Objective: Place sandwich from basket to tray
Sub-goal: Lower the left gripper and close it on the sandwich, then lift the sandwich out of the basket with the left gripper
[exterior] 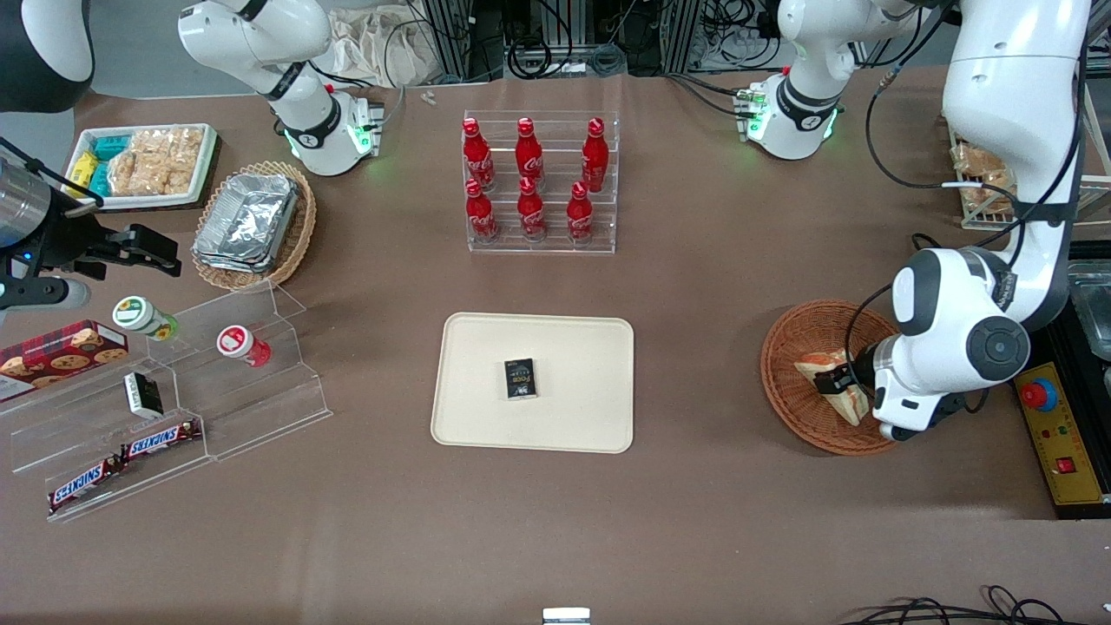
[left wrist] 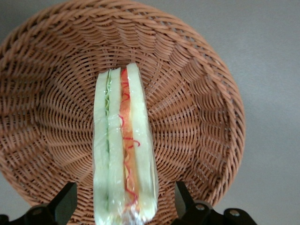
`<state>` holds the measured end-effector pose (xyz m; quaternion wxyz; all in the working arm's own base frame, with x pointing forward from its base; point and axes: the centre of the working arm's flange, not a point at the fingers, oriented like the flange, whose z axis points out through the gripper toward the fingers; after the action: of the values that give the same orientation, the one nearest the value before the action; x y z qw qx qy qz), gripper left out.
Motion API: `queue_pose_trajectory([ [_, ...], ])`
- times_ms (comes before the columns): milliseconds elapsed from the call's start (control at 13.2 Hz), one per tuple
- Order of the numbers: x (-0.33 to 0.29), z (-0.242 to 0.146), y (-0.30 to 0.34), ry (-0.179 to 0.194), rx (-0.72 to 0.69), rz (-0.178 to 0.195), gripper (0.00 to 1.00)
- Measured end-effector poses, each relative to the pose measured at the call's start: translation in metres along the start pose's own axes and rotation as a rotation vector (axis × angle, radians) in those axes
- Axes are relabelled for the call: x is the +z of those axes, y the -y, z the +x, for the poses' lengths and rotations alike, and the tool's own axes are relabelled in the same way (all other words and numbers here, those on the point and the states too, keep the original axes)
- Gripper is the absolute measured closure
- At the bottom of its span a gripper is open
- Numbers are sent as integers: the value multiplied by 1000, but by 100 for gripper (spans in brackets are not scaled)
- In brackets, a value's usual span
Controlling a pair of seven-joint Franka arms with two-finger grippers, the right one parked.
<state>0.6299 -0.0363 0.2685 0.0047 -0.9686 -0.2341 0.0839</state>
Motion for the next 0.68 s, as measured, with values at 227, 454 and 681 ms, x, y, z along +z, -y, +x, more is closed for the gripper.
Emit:
queue_pose_trajectory([
  [227, 14, 3, 4, 0, -14, -2, 8],
  [454, 20, 9, 19, -3, -41, -7, 22],
  [681, 14, 10, 20, -16, -48, -15, 39],
])
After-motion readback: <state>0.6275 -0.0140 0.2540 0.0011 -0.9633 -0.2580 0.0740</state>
